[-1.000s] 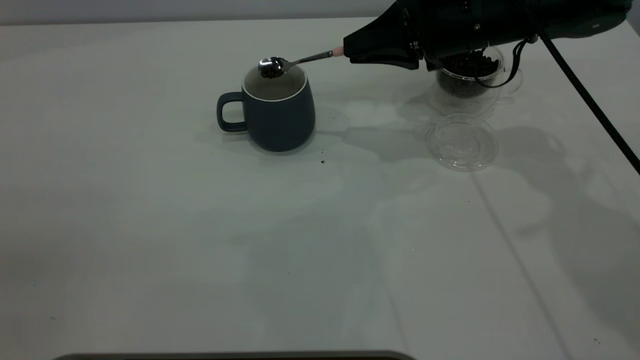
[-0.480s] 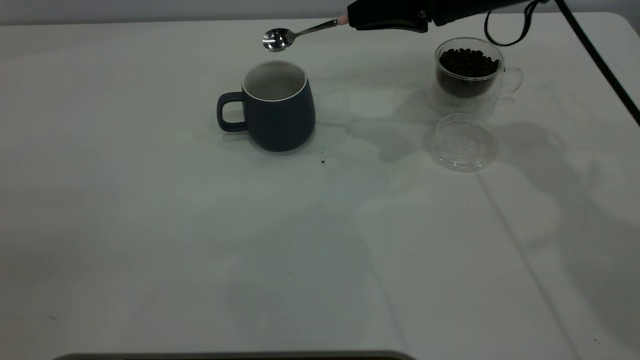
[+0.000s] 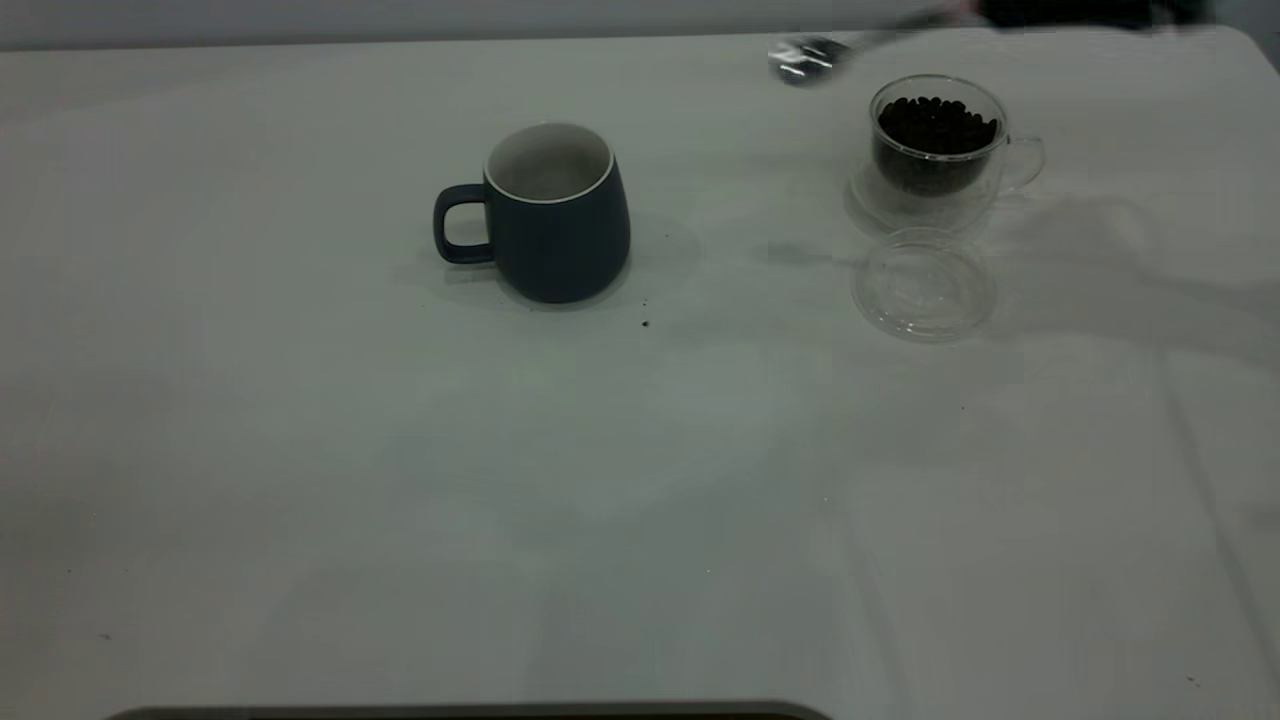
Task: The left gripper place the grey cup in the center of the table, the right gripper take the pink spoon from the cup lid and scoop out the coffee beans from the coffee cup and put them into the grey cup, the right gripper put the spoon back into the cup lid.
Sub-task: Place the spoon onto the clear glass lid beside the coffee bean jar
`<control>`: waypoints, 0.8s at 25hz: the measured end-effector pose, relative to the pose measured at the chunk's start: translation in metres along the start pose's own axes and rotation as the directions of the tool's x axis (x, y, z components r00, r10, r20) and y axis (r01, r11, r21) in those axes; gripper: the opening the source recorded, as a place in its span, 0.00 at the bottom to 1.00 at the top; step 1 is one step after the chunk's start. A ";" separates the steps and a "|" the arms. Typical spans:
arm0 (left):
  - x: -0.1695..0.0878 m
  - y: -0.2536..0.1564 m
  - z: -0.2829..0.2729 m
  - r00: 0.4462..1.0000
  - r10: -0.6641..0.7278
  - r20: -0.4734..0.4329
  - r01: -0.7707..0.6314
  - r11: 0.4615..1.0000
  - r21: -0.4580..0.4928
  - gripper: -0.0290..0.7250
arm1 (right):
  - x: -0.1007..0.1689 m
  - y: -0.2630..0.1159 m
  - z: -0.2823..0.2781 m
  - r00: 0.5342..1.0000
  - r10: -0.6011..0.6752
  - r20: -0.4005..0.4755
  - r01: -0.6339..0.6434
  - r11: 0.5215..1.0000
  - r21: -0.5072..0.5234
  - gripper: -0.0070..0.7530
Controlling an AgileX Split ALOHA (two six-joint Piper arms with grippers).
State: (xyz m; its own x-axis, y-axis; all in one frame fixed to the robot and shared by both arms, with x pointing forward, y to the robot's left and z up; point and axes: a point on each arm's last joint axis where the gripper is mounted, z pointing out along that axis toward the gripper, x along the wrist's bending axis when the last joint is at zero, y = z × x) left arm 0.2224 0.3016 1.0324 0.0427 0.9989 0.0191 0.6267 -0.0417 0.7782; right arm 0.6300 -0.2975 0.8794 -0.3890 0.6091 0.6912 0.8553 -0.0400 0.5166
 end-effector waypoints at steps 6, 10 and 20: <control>0.000 0.000 0.000 1.000 0.001 0.000 -0.001 1.000 0.000 0.79 | -0.051 -0.032 -0.020 0.988 0.152 0.016 -0.152 0.988 0.029 0.14; 0.000 0.000 0.000 1.000 0.002 0.000 -0.002 1.000 0.000 0.79 | -0.071 -0.049 -0.016 0.974 0.225 0.013 -0.225 0.974 0.036 0.14; 0.000 0.000 0.000 1.000 0.002 0.000 -0.002 1.000 0.000 0.79 | -0.099 -0.073 0.007 0.946 0.325 0.004 -0.325 0.945 0.042 0.14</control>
State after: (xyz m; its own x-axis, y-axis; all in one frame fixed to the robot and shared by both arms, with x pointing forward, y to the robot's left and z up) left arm 0.2224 0.3016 1.0324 0.0440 0.9988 0.0209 0.6266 -0.0439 0.7781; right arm 0.6082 -0.3497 0.7694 -0.0886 0.5658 0.8198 0.9490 -0.2021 0.2420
